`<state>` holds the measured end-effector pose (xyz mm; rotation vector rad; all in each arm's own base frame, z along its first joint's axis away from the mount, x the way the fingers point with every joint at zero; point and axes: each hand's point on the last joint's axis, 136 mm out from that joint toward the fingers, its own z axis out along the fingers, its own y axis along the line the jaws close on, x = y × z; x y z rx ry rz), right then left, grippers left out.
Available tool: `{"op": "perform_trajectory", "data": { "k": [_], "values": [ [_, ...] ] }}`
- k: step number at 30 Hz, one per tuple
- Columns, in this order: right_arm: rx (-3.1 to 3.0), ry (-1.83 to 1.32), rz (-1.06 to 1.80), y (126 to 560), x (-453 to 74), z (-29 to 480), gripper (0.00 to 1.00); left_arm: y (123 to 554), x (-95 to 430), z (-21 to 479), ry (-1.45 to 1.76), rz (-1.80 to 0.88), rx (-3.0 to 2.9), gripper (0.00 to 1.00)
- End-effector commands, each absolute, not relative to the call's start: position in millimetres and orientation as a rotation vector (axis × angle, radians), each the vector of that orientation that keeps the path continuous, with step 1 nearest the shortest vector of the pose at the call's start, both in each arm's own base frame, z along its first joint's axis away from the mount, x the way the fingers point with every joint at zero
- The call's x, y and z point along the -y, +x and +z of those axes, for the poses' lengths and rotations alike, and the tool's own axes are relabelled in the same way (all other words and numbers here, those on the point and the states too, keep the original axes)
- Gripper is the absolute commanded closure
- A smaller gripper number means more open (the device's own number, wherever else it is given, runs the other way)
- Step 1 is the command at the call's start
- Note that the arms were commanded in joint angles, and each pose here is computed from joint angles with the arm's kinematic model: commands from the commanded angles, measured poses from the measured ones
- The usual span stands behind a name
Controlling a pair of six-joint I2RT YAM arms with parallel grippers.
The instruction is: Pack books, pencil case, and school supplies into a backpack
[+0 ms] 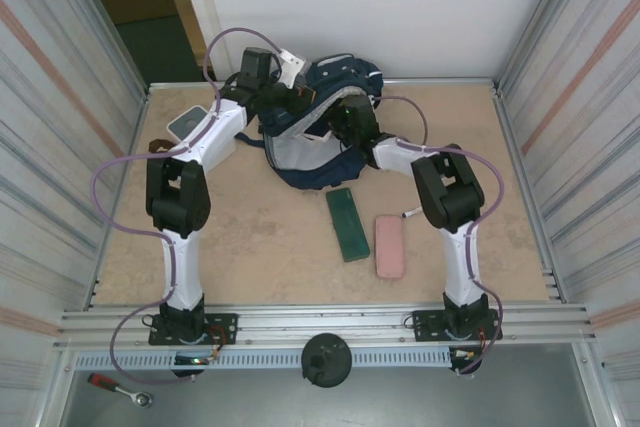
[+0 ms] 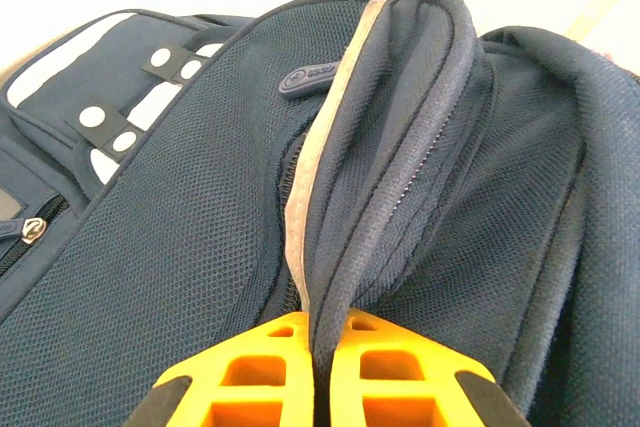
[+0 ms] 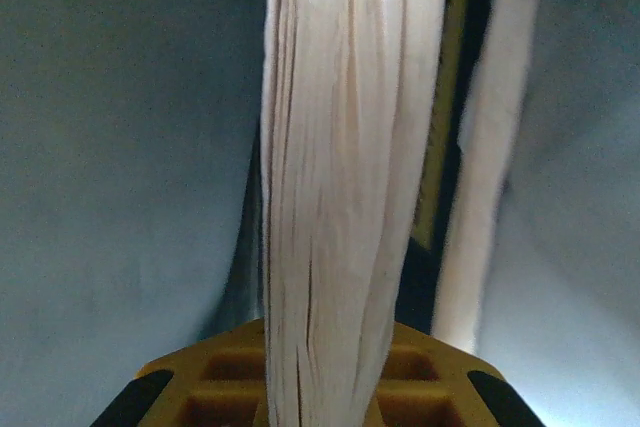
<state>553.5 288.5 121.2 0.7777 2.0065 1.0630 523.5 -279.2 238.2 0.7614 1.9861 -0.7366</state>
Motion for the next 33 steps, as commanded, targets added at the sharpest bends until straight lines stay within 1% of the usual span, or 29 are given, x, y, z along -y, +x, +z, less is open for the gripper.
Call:
{"op": "perform_trajectory", "data": {
  "k": [1,5,7,15,21,23,28,33],
  "values": [
    [-1.876,0.808,1.042,589.0,-283.6,135.1,0.80,522.0,288.2,314.7,0.766,-0.794,-1.775,1.00],
    [-1.931,0.707,0.974,589.5,-287.5,139.4,0.59,524.6,287.4,313.9,0.753,-0.799,-1.782,1.00],
    [-1.942,0.675,0.946,581.3,-282.0,145.4,0.53,525.2,287.4,314.0,0.751,-0.801,-1.780,1.00],
    [-1.965,0.548,0.964,533.0,-264.4,170.9,0.52,529.1,284.0,308.1,0.728,-0.803,-1.798,1.00],
    [-2.018,0.408,0.959,481.4,-246.8,189.5,0.50,534.6,280.1,294.9,0.709,-0.767,-1.842,1.00],
    [-2.067,0.366,0.894,459.4,-232.0,187.7,0.49,535.9,277.2,287.8,0.704,-0.753,-1.862,1.00],
    [-2.225,0.289,0.628,401.5,-178.4,166.0,0.44,534.0,275.1,264.5,0.683,-0.749,-1.912,1.00],
    [-2.344,0.267,0.474,363.2,-136.8,142.9,0.40,527.1,274.0,244.2,0.657,-0.779,-1.945,1.00]
  ]
}}
